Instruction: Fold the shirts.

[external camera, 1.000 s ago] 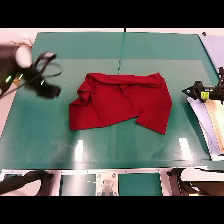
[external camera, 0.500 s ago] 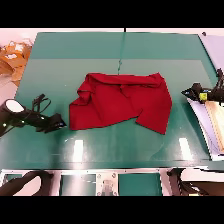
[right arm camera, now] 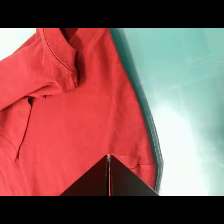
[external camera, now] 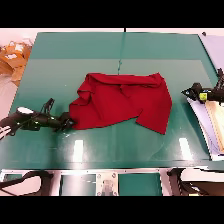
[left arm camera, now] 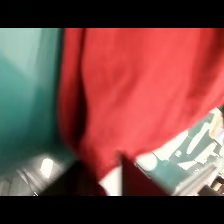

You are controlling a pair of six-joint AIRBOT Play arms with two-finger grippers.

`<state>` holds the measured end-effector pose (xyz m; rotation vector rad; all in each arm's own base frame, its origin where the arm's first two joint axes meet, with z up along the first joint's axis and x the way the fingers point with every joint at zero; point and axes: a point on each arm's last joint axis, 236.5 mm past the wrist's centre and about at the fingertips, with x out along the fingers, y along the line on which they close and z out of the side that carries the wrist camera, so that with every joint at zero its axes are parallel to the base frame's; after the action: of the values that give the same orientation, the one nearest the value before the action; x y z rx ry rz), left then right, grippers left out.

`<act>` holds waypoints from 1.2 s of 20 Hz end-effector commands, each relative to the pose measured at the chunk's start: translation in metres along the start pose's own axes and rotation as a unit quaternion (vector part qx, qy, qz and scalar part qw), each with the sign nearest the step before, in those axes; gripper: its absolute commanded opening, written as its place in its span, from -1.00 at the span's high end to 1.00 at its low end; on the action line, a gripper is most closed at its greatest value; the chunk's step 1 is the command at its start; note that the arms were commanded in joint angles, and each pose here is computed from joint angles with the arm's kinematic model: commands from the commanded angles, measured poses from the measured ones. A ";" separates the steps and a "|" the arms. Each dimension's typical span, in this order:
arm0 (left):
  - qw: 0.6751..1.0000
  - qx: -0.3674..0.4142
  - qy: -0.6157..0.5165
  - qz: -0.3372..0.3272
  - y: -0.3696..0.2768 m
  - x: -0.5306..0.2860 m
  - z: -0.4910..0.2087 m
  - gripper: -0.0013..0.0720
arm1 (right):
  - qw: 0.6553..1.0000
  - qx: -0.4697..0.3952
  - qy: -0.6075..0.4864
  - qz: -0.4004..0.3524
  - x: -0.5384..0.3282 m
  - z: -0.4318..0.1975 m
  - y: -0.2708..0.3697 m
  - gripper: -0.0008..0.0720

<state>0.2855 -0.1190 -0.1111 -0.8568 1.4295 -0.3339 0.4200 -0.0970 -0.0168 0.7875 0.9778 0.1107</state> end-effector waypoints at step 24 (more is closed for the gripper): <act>0.992 0.075 -0.080 0.067 0.006 -0.059 0.084 0.91 | 0.983 0.028 0.178 0.020 0.072 -0.112 -0.007 0.94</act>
<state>0.3541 -0.0482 -0.0819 -0.6486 1.2892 -0.2580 0.3681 -0.0168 -0.1222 0.8498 1.3129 0.2149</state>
